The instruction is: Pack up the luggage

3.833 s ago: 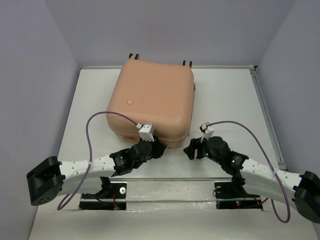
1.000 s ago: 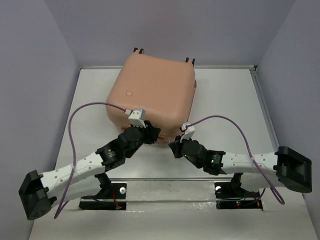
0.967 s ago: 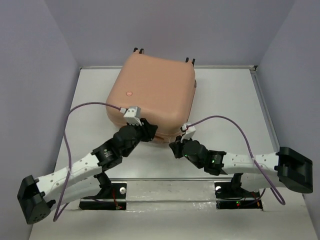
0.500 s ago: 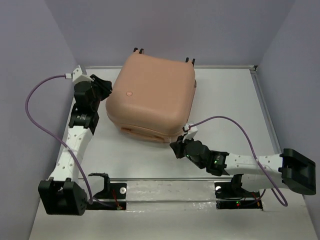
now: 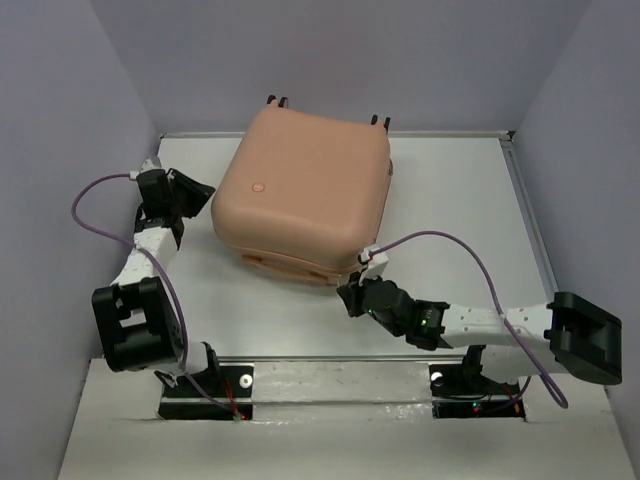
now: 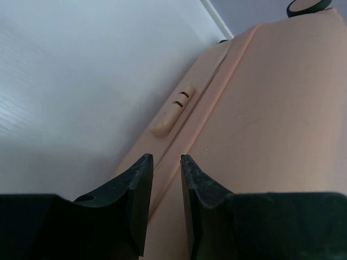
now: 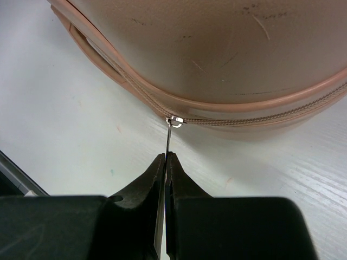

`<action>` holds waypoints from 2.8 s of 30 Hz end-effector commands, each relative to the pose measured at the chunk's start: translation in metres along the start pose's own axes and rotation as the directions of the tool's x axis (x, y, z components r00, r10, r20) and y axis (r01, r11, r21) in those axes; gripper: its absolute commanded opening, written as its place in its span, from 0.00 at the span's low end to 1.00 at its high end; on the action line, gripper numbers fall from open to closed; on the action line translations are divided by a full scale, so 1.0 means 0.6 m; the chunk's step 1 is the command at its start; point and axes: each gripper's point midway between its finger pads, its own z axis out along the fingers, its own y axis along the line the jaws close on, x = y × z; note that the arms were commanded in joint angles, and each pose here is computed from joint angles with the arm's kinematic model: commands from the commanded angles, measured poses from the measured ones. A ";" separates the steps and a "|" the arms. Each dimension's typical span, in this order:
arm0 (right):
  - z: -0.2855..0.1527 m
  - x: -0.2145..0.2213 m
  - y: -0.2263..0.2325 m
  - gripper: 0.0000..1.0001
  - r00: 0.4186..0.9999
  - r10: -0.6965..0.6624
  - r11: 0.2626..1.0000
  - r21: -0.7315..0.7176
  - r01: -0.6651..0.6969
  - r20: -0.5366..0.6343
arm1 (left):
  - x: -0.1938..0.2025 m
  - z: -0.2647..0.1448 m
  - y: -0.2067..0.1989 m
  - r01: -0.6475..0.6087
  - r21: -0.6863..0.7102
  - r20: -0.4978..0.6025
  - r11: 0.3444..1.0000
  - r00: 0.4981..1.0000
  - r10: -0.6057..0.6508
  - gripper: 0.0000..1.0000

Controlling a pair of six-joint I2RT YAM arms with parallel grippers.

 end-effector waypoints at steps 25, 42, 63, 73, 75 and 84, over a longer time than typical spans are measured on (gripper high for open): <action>0.087 -0.016 0.424 0.07 0.955 -0.296 0.712 -0.668 0.216 -0.007 | 0.220 -0.058 -0.077 -0.045 0.267 -0.213 0.963 0.972 0.104 0.39; 0.008 -0.110 0.214 0.32 0.953 -0.303 0.918 -0.269 0.290 -0.008 | 0.187 -0.073 -0.081 -0.060 0.260 -0.116 0.964 0.989 0.093 0.39; 0.037 -0.300 -0.460 0.07 0.984 0.123 0.815 0.554 -0.174 0.127 | 0.063 -0.101 -0.050 -0.093 0.066 0.255 0.993 0.964 0.073 0.44; 0.123 -0.287 -0.446 0.07 0.983 0.171 0.897 0.402 -0.186 0.073 | 0.048 0.009 -0.043 -0.044 0.058 0.120 0.997 0.992 0.037 0.48; 0.137 -0.284 -0.437 0.07 0.982 0.180 0.913 0.363 -0.188 0.055 | 0.085 0.022 -0.024 -0.028 0.067 0.073 0.997 0.997 0.023 0.48; 0.198 -0.342 -0.415 0.07 0.985 0.149 0.960 0.228 -0.164 0.083 | 0.191 0.015 -0.044 -0.094 0.093 -0.012 0.991 0.995 0.095 0.47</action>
